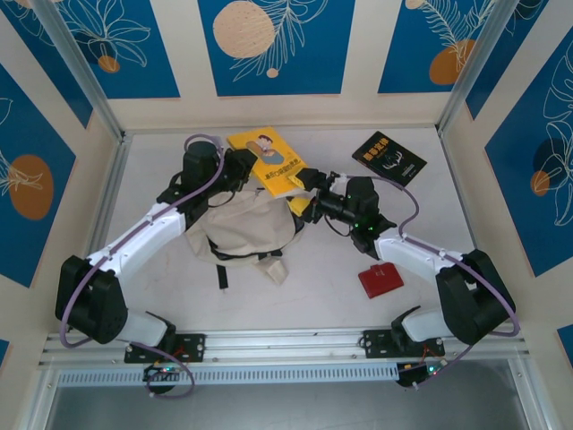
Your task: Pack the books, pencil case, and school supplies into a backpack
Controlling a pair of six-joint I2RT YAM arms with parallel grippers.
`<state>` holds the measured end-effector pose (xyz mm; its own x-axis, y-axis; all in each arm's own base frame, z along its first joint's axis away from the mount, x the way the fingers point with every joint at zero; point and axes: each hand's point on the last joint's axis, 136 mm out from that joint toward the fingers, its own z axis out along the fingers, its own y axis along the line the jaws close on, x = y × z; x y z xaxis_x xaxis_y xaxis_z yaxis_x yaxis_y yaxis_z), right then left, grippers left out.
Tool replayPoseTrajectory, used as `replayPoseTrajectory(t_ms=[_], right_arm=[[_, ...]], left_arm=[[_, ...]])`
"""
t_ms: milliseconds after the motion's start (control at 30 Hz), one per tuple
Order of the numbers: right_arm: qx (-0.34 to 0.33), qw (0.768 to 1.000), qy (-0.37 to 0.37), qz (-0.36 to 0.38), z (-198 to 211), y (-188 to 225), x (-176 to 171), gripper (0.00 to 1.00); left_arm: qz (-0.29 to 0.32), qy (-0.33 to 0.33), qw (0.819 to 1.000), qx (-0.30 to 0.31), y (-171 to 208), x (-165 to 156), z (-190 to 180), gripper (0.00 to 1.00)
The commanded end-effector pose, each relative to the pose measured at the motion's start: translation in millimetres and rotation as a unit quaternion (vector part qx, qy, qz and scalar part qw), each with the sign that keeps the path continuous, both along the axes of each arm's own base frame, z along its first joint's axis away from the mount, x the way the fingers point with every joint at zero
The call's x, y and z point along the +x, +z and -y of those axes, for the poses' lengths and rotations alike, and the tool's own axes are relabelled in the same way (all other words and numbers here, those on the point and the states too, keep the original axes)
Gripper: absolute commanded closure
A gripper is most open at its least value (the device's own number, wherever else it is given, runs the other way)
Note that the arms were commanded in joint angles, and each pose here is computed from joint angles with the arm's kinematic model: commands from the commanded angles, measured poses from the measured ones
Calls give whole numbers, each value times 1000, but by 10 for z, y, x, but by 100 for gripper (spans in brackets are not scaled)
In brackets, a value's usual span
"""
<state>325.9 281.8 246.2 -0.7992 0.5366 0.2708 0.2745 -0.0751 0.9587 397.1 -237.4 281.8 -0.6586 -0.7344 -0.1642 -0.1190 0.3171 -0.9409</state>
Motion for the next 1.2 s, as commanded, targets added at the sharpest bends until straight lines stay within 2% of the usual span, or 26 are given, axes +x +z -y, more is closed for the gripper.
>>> replayPoseTrajectory(t_ms=[0, 400, 567, 767, 833, 867, 1000, 1100, 1167], right_arm=[[15, 999, -32, 0, 36, 18, 85, 29], [26, 998, -58, -10, 21, 10, 136, 43], [39, 996, -77, 0, 96, 49, 142, 55], [15, 996, -89, 5, 206, 68, 102, 78], [5, 996, -93, 5, 264, 51, 100, 85], [-4, 996, -94, 8, 297, 48, 95, 89], [-96, 991, -95, 1, 521, -29, 7, 97], [-177, 978, -109, 11, 785, -21, -88, 100], [-216, 969, -116, 9, 977, -31, -148, 100]], left_arm=[[59, -1, 997, -41, 430, -35, 34, 88], [49, -1, 998, -40, 331, -66, 41, 87], [42, -3, 998, -39, 274, -92, 36, 86], [20, -10, 999, -31, 72, -170, 38, 80], [11, -14, 1000, -25, -15, -214, 27, 72], [5, -15, 1000, -16, -67, -247, 9, 64], [-37, -18, 996, 80, -377, -445, -182, 22], [-56, -30, 983, 172, -560, -605, -363, 9], [-61, -54, 971, 224, -647, -692, -425, 7]])
